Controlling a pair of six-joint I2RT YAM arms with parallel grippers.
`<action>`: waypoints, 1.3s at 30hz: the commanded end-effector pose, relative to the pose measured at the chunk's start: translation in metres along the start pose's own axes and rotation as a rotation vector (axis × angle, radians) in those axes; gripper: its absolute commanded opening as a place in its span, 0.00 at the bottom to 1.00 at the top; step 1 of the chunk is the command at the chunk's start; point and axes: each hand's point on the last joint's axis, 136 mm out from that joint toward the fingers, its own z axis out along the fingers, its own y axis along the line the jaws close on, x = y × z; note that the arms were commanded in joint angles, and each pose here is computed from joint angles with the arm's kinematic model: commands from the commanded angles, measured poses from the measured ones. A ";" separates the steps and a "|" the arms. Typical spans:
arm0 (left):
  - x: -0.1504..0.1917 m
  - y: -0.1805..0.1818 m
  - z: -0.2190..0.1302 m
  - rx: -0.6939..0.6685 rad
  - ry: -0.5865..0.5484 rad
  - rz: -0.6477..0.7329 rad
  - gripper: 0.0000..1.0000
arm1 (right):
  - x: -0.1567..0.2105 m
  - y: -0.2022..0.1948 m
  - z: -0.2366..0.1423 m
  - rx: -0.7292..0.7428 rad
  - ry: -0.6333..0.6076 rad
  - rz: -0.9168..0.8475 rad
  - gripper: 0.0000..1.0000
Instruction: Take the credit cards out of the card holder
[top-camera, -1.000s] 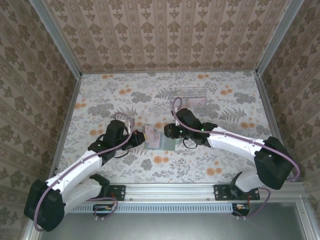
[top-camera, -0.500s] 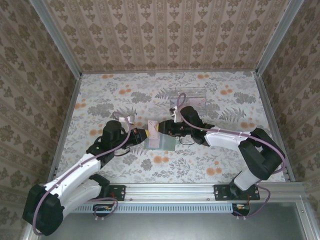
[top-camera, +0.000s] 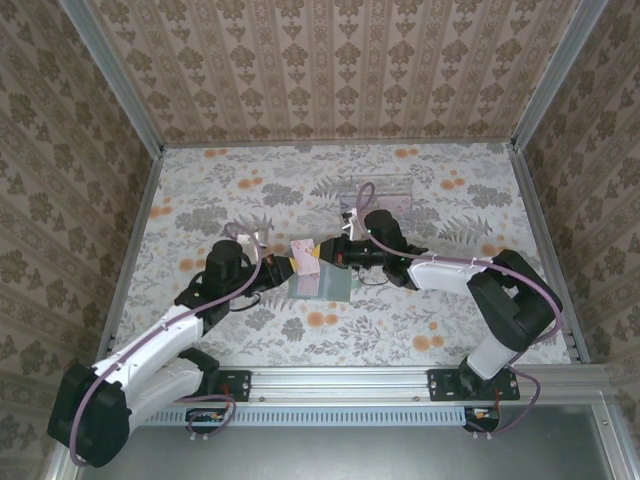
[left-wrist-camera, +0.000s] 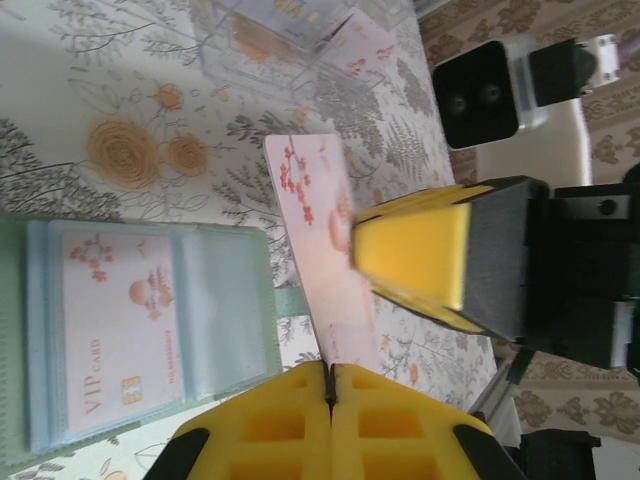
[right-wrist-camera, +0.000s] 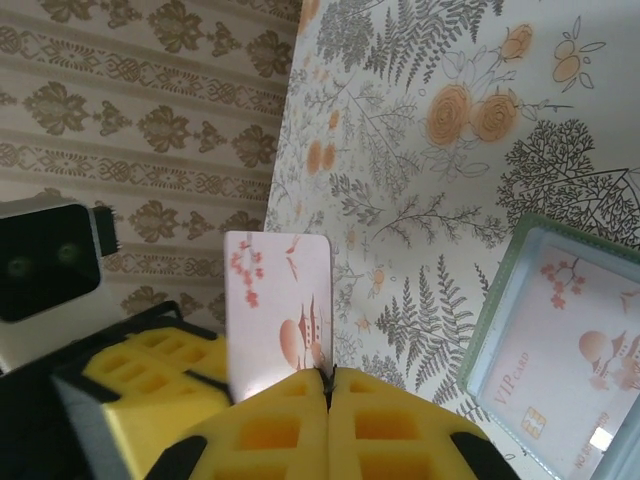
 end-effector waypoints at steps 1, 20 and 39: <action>0.002 -0.012 0.000 0.056 0.014 0.019 0.00 | 0.007 0.008 -0.005 -0.048 0.020 0.002 0.00; -0.006 0.005 -0.015 -0.064 -0.021 0.085 1.00 | -0.035 -0.015 -0.105 0.550 -0.075 -0.389 0.00; 0.002 -0.009 -0.037 0.003 -0.061 0.207 1.00 | -0.112 -0.040 -0.130 1.024 0.332 -1.596 0.00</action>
